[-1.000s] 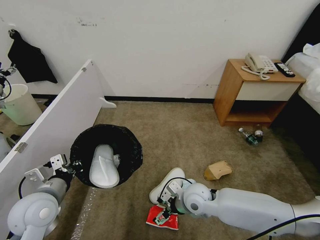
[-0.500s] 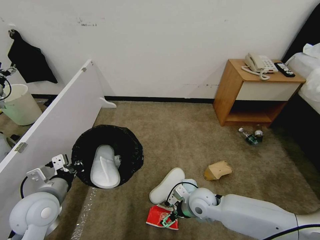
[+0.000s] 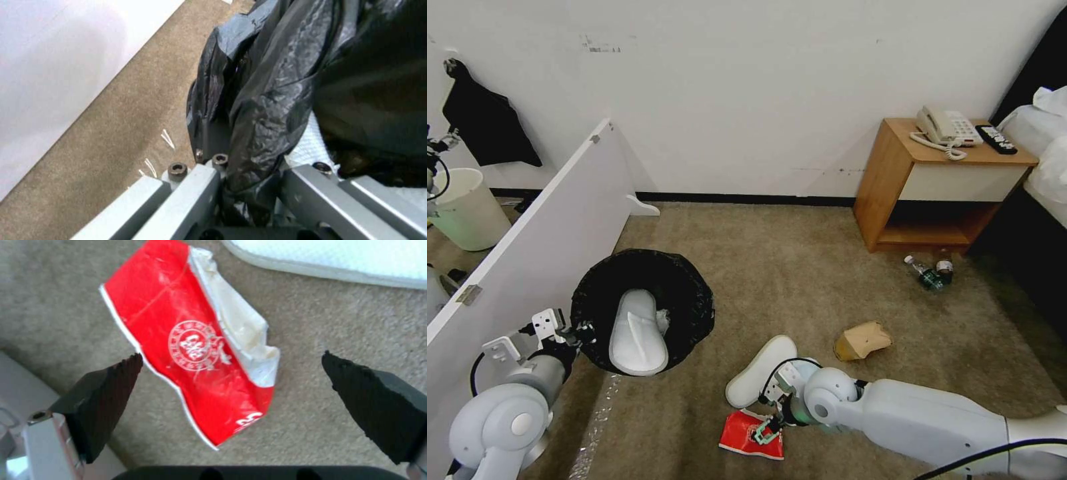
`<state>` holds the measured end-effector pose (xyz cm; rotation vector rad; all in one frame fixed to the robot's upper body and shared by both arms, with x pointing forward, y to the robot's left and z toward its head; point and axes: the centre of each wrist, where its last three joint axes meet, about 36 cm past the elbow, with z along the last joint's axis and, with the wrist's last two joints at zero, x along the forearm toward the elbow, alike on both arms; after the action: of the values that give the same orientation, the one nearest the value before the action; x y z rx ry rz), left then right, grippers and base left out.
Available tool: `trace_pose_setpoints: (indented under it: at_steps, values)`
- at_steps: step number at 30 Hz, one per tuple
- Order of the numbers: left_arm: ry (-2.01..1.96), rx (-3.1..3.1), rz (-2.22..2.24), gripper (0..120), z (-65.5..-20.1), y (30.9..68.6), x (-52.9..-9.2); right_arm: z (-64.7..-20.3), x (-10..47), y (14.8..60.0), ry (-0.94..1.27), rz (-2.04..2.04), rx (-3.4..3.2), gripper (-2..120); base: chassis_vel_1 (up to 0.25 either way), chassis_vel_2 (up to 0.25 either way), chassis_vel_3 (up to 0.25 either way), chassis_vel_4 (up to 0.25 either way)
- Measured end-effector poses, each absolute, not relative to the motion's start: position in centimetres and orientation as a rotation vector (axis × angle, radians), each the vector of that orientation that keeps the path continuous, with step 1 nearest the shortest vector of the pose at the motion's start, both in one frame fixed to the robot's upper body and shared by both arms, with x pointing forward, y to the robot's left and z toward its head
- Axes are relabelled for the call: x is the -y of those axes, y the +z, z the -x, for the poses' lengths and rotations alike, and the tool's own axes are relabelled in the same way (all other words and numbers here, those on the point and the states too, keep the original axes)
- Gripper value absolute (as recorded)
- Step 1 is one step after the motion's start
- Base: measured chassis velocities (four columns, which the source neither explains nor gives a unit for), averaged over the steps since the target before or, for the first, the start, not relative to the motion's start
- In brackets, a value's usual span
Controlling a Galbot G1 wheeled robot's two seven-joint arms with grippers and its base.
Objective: Pick up the trash bin, then pick up the garbage from the floor and place it into the trash bin.
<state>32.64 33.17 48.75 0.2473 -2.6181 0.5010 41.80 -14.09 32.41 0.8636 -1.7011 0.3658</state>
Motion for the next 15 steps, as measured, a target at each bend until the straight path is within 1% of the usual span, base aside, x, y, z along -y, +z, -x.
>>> trace_pose_setpoints:
  at_steps: [15]
  values:
    - [0.505, 2.617, -0.257, 0, -32.8, 48.6, -33.6, -41.7, 14.8, 29.3, 0.400, -0.835, 1.660, 100, 0.000, 0.000, 0.000, 0.000]
